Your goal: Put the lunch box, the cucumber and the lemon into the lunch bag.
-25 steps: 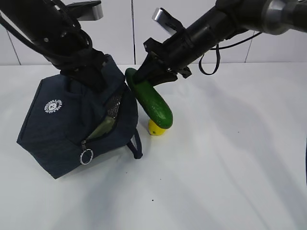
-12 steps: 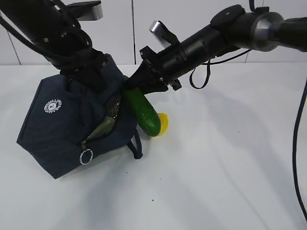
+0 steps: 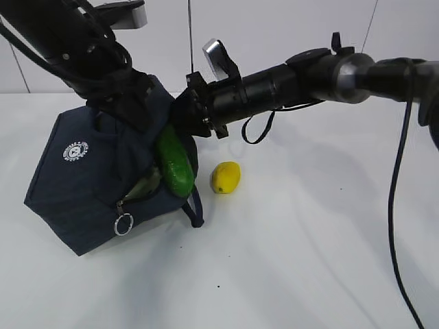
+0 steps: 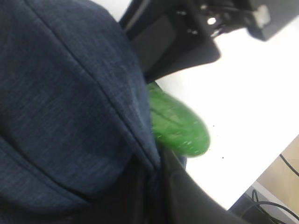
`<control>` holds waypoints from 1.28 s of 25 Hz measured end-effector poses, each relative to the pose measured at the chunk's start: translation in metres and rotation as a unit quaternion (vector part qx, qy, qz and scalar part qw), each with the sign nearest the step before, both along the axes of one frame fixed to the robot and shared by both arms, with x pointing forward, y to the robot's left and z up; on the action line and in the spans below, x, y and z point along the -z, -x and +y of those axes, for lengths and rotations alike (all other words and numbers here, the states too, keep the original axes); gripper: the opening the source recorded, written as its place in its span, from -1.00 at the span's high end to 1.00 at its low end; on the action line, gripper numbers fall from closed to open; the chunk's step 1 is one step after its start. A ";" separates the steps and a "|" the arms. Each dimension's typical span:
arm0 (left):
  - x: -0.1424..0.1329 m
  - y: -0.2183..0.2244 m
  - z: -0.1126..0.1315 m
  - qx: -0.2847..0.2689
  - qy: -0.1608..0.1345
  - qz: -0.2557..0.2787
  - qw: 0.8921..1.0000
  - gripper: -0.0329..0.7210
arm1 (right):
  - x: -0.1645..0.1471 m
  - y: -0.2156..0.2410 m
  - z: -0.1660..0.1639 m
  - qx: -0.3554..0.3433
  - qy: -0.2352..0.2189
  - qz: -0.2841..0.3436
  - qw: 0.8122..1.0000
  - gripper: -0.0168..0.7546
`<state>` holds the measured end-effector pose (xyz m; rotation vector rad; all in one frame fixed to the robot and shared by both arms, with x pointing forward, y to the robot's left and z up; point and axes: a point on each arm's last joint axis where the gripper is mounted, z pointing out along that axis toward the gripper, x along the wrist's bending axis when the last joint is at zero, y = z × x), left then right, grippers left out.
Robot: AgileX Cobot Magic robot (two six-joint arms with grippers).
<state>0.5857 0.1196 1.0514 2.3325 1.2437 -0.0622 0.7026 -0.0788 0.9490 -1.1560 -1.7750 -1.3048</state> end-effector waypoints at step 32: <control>-0.001 0.000 -0.002 -0.003 0.012 0.003 1.000 0.87 | 0.036 0.002 0.040 0.027 -0.109 0.000 0.994 -0.31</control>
